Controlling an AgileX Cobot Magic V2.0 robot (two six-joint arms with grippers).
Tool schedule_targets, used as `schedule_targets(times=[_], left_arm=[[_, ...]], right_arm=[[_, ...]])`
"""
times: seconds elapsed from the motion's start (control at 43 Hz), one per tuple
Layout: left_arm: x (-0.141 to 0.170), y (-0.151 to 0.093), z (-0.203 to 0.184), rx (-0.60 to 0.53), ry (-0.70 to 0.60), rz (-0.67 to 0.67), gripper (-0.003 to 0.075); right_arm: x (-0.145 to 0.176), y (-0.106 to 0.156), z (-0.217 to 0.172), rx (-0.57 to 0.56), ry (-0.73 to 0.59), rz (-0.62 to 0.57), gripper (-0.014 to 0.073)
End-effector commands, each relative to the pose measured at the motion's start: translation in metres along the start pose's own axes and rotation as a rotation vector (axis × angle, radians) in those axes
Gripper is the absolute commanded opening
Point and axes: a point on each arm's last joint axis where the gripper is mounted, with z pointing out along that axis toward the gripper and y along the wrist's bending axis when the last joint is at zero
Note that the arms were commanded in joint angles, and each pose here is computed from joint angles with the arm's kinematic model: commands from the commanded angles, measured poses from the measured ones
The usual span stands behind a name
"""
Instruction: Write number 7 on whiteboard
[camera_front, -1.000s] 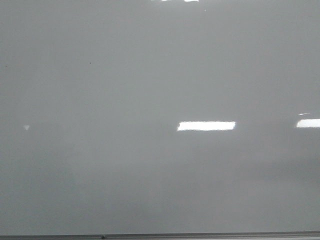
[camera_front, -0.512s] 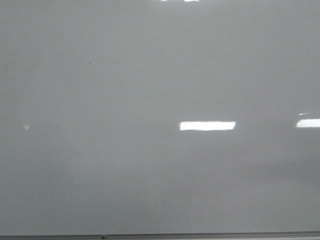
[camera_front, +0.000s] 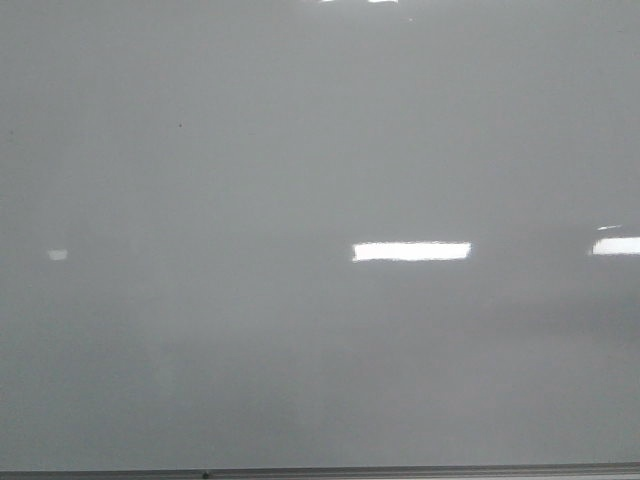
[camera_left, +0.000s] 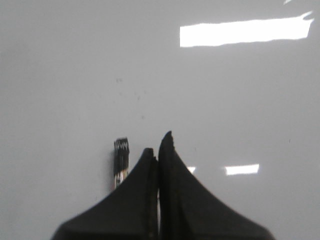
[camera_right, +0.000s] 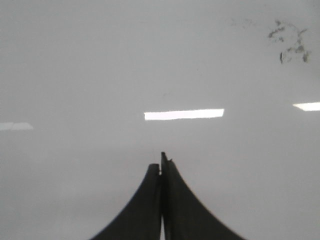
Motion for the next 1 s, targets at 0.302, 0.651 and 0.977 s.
schedule_targets(times=[0.302,0.651,0.977], left_arm=[[-0.077,0.002,0.036,0.023,0.207,-0.007,-0.002],[-0.062,0.002,0.067,0.029,0.331,0.003,0.0165],[-0.06,0.001,0.068,0.03,0.343,-0.004,0.067]], right_arm=[[-0.084,0.011,0.013,-0.029,0.072,0.067,-0.0061],[-0.078,0.01,0.038,-0.009,0.176,0.071,0.002],[-0.078,0.01,0.038,-0.009,0.175,0.071,0.0606]])
